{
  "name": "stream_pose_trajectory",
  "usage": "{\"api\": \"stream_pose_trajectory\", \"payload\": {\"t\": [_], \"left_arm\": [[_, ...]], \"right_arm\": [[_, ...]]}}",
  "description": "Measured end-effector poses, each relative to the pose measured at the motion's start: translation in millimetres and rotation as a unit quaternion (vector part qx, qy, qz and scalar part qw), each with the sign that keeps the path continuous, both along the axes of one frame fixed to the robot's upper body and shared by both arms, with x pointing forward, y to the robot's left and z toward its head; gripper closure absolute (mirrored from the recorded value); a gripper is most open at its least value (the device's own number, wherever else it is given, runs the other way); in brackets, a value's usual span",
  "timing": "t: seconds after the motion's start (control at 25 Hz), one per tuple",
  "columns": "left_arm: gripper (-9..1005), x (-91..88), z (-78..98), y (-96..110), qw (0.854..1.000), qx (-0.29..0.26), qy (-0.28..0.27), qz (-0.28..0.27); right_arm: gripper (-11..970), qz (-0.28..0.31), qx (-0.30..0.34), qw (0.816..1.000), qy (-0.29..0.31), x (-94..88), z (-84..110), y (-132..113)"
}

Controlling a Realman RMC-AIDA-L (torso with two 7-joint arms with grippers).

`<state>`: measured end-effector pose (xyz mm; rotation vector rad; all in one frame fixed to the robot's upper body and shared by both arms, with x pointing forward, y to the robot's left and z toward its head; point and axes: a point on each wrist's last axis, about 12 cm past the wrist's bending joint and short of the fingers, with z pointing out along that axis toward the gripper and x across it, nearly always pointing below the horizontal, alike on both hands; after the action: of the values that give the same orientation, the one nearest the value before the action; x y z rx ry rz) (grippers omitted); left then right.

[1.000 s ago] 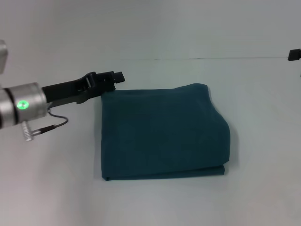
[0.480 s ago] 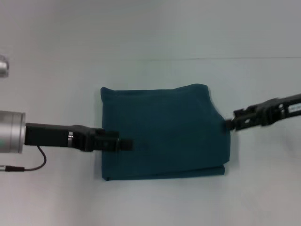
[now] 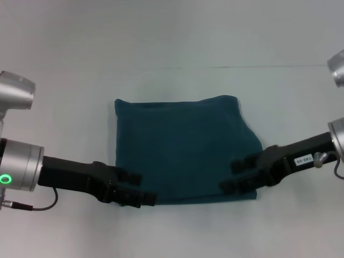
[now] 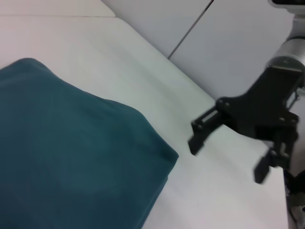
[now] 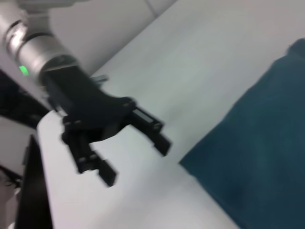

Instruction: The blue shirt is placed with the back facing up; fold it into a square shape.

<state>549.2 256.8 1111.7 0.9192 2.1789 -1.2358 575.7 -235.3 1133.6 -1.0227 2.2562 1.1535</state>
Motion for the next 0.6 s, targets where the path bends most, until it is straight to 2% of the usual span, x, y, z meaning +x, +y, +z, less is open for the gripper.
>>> {"api": "stream_pose_trajectory", "payload": {"t": [0.32,0.6], "left_arm": [[84,-1.1,-8.9,2.0,1.0,0.007,-0.004,0.02],[84,-2.5,-11.2,1.1,1.0,0.006,-0.002,0.018]], "right_arm": [[15,0.021,0.01,0.999,0.027,-9.2,-9.5,1.9],[15,0.022,0.003,0.999,0.03,-11.1,-10.3,-4.4]]}}
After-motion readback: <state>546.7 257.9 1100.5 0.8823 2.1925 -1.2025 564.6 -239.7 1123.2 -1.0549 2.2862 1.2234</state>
